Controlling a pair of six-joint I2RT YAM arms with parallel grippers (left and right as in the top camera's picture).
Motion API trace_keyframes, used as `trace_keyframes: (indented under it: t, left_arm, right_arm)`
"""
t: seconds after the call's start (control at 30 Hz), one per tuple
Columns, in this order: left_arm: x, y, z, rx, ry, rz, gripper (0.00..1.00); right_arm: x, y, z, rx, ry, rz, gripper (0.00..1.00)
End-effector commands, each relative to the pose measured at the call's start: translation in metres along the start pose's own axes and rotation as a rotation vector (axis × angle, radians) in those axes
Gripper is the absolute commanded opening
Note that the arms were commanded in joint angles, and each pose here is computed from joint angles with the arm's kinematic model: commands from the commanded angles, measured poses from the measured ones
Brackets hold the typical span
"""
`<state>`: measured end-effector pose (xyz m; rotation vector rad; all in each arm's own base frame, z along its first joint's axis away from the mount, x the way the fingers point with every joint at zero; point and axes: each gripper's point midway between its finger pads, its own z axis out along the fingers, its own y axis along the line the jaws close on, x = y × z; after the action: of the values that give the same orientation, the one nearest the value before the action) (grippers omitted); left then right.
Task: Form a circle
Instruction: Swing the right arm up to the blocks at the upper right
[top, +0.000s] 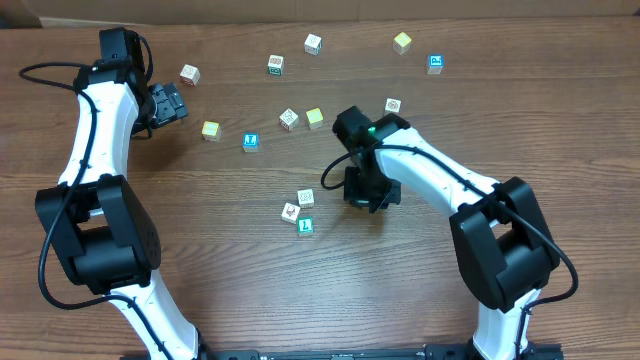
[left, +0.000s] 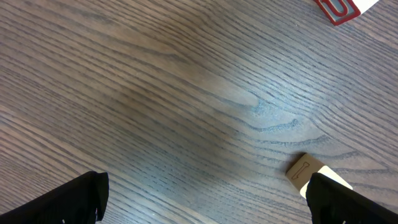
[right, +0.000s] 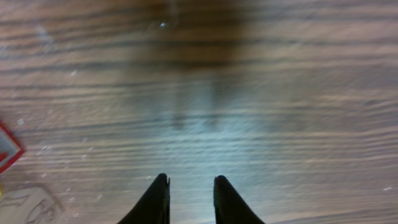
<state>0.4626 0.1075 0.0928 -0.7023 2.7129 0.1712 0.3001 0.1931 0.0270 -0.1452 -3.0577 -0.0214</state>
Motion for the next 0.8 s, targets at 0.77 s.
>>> trace_keyframes:
  t: [0.77]
  left_arm:
    - [0.001, -0.002, -0.003, -0.001, -0.007, 0.014, 1.0]
  right_arm:
    - [-0.096, -0.068, -0.088, 0.038, -0.224, 0.095, 0.45]
